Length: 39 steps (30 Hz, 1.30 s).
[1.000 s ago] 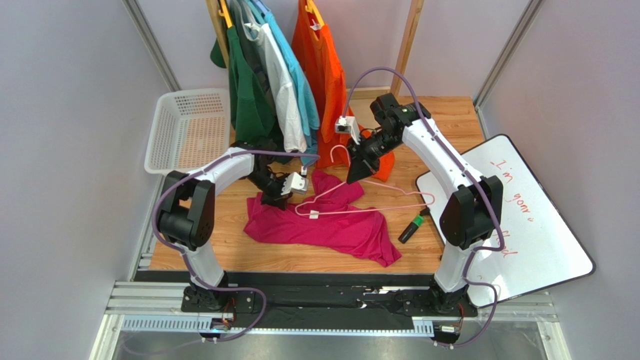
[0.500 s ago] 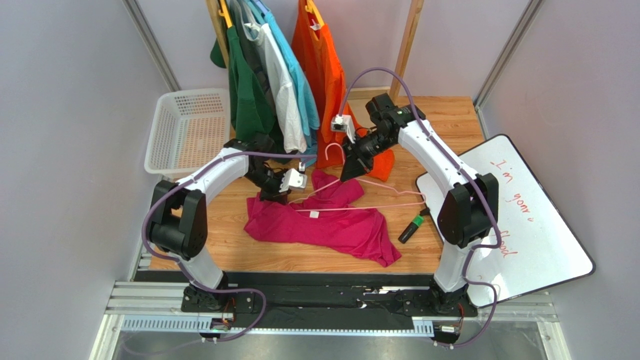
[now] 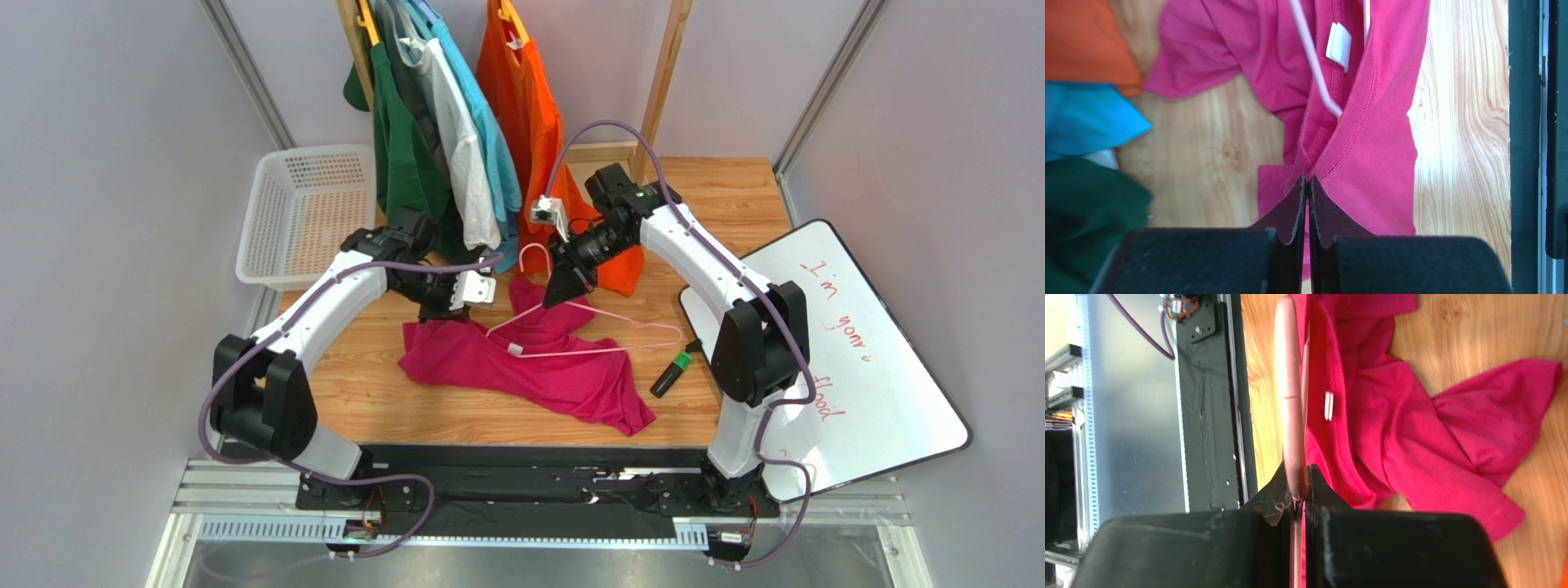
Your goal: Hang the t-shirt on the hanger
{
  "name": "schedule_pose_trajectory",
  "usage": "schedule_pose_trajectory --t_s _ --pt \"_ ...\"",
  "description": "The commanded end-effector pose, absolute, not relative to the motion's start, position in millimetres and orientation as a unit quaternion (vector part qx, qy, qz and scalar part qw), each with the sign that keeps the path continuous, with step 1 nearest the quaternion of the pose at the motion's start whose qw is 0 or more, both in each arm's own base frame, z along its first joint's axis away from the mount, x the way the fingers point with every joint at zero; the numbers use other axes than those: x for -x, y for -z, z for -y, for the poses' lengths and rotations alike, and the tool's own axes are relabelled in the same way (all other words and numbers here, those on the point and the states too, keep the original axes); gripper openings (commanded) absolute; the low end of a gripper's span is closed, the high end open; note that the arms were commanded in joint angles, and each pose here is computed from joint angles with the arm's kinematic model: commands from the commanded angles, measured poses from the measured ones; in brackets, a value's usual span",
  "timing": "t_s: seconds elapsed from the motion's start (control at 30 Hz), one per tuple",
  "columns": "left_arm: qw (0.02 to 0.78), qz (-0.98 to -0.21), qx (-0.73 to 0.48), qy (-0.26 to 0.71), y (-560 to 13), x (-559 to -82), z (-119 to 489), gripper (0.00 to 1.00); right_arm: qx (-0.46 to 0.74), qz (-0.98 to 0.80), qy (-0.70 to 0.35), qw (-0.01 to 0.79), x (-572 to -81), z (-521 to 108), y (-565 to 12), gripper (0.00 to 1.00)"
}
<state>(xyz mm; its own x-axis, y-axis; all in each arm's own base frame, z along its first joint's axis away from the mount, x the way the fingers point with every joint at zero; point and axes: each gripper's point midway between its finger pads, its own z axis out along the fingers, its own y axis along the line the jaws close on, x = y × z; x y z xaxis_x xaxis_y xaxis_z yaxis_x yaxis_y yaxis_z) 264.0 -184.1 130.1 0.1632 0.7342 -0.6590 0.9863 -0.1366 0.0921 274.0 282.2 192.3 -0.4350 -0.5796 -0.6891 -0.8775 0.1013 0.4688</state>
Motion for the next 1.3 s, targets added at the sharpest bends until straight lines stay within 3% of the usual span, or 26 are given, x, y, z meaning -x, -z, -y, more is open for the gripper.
schedule_pose_trajectory --t_s 0.0,0.3,0.57,0.6,0.73,0.83,1.03,1.27 --pt "0.306 -0.571 -0.720 0.249 -163.8 -245.0 196.4 0.00 0.507 -0.691 -0.475 0.201 -271.9 -310.2 -211.6 0.00" --pt "0.329 -0.562 -0.716 0.253 -193.0 -220.7 210.4 0.00 0.508 -0.668 -0.499 0.216 -267.5 -345.7 -218.1 0.00" --pt "0.354 -0.601 -0.675 0.240 -204.1 -217.7 211.1 0.01 0.532 -0.612 -0.545 0.215 -234.1 -383.6 -225.2 0.00" --pt "0.349 -0.611 -0.672 0.232 -199.0 -217.2 206.7 0.03 0.536 -0.605 -0.547 0.221 -233.1 -386.7 -223.7 0.00" --pt "0.362 -0.642 -0.642 0.213 -205.2 -213.6 182.7 0.37 0.541 -0.594 -0.550 0.228 -229.8 -390.7 -223.6 0.00" --pt "0.342 -0.652 -0.639 0.221 -197.1 -195.4 158.5 0.47 0.548 -0.588 -0.547 0.234 -227.2 -388.7 -220.2 0.00" --pt "0.301 -0.665 -0.641 0.237 -172.1 -175.9 139.0 0.54 0.551 -0.579 -0.551 0.241 -223.3 -388.3 -224.5 0.00" --pt "0.272 -0.671 -0.617 0.307 -163.5 -176.1 156.4 0.52 0.561 -0.563 -0.547 0.262 -220.5 -392.2 -237.5 0.00"
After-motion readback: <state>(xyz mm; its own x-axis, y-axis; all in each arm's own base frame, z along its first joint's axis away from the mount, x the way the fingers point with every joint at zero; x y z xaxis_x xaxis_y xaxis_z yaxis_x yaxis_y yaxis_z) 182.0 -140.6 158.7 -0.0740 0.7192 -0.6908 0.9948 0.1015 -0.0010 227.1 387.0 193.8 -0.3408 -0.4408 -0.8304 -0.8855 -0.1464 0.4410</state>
